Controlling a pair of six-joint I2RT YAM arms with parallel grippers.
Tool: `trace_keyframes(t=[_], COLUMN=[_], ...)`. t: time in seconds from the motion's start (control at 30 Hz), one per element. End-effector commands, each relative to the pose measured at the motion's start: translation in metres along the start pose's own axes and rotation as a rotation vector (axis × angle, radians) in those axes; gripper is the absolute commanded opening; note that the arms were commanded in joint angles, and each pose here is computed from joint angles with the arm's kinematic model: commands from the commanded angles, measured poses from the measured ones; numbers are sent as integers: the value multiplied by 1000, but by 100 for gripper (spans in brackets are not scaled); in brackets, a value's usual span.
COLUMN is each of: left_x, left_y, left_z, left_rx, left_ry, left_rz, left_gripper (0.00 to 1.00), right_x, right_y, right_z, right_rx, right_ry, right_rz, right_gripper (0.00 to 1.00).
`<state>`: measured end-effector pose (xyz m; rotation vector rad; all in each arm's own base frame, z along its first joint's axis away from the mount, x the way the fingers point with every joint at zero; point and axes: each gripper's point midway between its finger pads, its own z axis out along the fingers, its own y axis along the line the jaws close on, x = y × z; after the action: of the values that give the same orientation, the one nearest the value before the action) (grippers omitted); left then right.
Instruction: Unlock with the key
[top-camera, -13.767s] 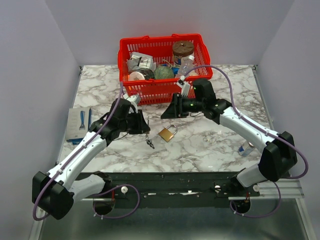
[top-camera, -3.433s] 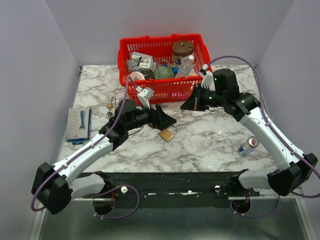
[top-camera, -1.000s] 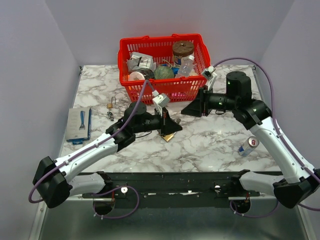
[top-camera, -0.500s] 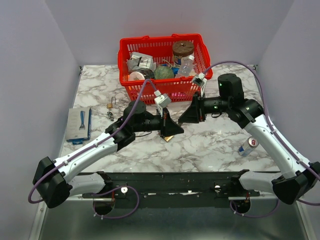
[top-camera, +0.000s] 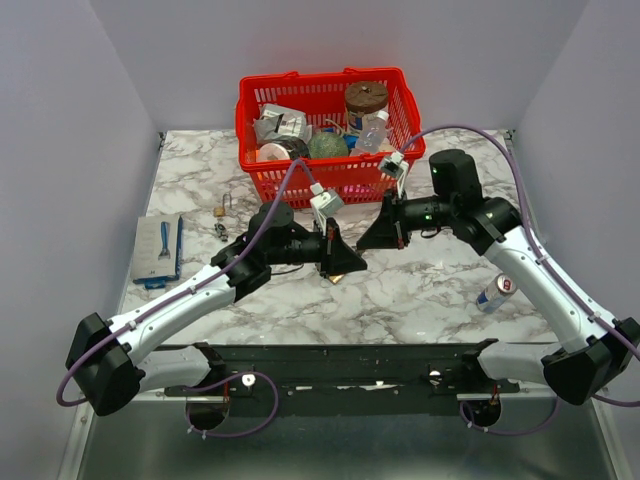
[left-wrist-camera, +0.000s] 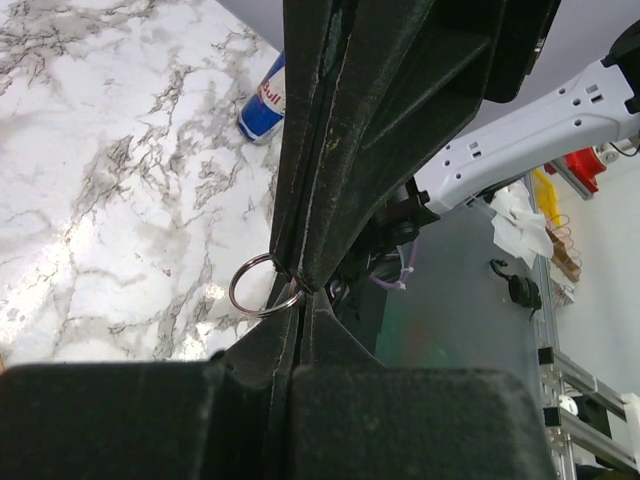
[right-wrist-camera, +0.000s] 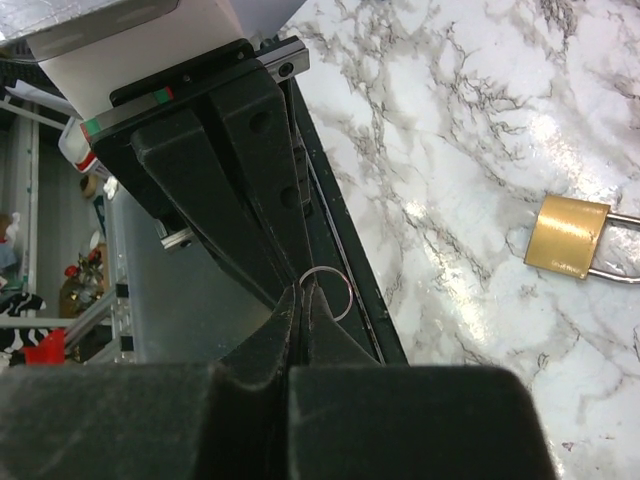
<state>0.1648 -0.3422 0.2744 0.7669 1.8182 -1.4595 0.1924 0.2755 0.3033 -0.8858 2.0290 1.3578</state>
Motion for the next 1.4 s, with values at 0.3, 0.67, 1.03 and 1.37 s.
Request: trace_keyframes(t=[0.3,0.67,1.03,1.37], left_x=[-35,-94,-92,-89], left_y=[23,51,49,47], left_z=[-18,-62,-52,-43], left_rx=[-205,-258,-127,-141], left_ry=[-122,-369,-349,-273], left_rz=[-97,-835,-1412,-1564], left_gripper=[79,76,73,72], right_x=[-29,-90,-99,-92], right_y=[-32,-38,-6,9], right_z=[-13,-42,-19,3], right_rx=[266,433,457,370], right_ry=[-160,-405,-401,-383], right_rz=[-71,-348,-653,-778], right_gripper=[1,1,1,1])
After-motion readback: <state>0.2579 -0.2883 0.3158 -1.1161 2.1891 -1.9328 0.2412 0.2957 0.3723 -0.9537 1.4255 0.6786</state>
